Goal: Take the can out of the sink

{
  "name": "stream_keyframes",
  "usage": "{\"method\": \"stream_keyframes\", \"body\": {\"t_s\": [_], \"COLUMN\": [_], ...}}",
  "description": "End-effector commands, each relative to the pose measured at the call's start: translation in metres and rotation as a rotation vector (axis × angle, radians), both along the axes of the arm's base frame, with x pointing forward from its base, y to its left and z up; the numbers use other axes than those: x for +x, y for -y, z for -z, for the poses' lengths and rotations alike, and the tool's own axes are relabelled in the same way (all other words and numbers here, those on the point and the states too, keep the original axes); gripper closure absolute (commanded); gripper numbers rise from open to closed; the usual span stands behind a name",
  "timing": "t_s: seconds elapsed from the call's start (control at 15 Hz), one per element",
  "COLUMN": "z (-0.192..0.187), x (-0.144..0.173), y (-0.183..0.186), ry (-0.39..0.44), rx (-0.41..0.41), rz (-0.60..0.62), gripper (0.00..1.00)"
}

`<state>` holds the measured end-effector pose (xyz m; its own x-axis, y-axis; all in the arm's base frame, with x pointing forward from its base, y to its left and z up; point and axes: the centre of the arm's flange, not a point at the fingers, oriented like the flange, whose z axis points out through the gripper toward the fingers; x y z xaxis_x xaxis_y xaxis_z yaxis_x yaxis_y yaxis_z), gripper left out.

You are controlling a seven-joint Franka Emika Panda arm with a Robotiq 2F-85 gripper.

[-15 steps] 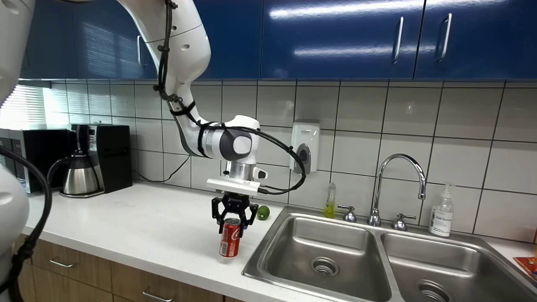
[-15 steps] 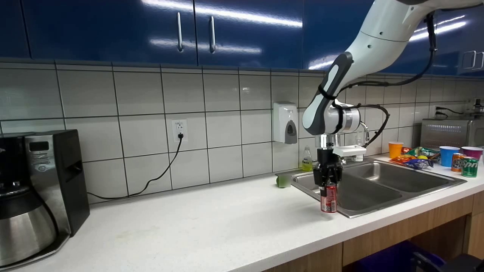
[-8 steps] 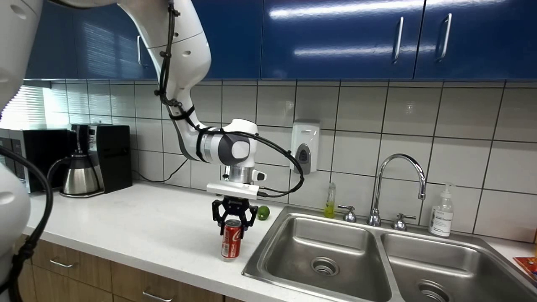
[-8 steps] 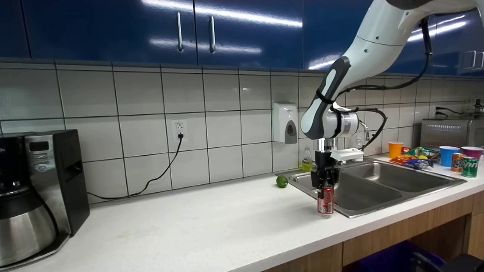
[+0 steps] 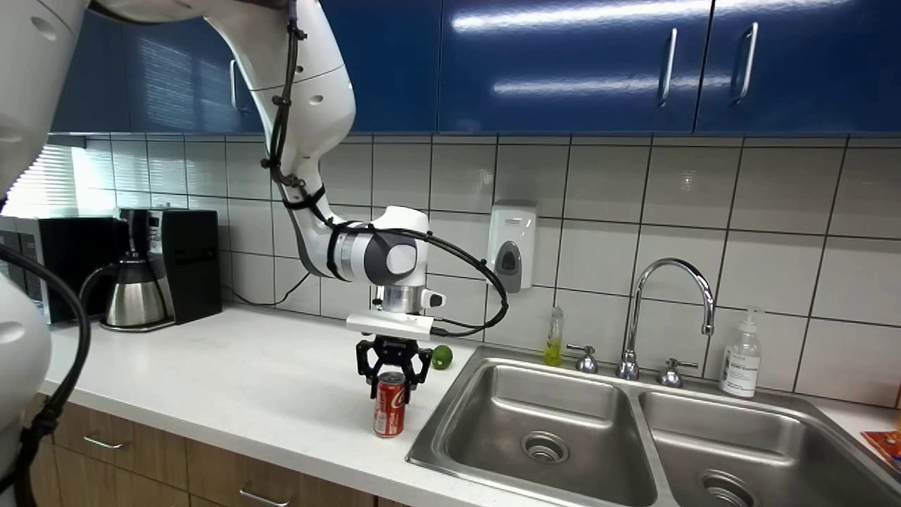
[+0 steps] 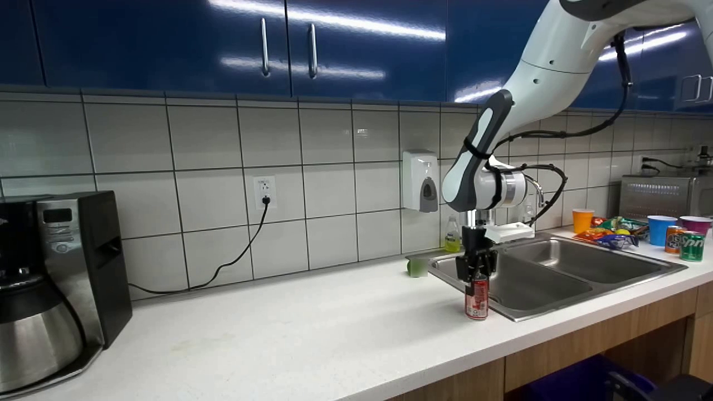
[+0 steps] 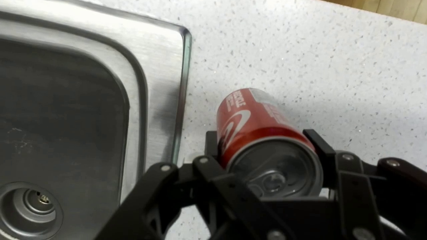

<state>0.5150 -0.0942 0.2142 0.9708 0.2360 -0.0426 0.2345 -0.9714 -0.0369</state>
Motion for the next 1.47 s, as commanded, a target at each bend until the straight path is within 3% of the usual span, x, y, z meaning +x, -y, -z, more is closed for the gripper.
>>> {"method": "stream_keyframes", "body": {"t_s": [0.0, 0.13, 1.4], "z": [0.001, -0.002, -0.092], "x": [-0.003, -0.006, -0.045], "y": [-0.004, -0.004, 0.003], "ry": [0.011, 0.007, 0.012], "rx": [-0.024, -0.025, -0.007], "rz": [-0.006, -0.011, -0.002], "gripper": [0.06, 0.0, 0.0]}}
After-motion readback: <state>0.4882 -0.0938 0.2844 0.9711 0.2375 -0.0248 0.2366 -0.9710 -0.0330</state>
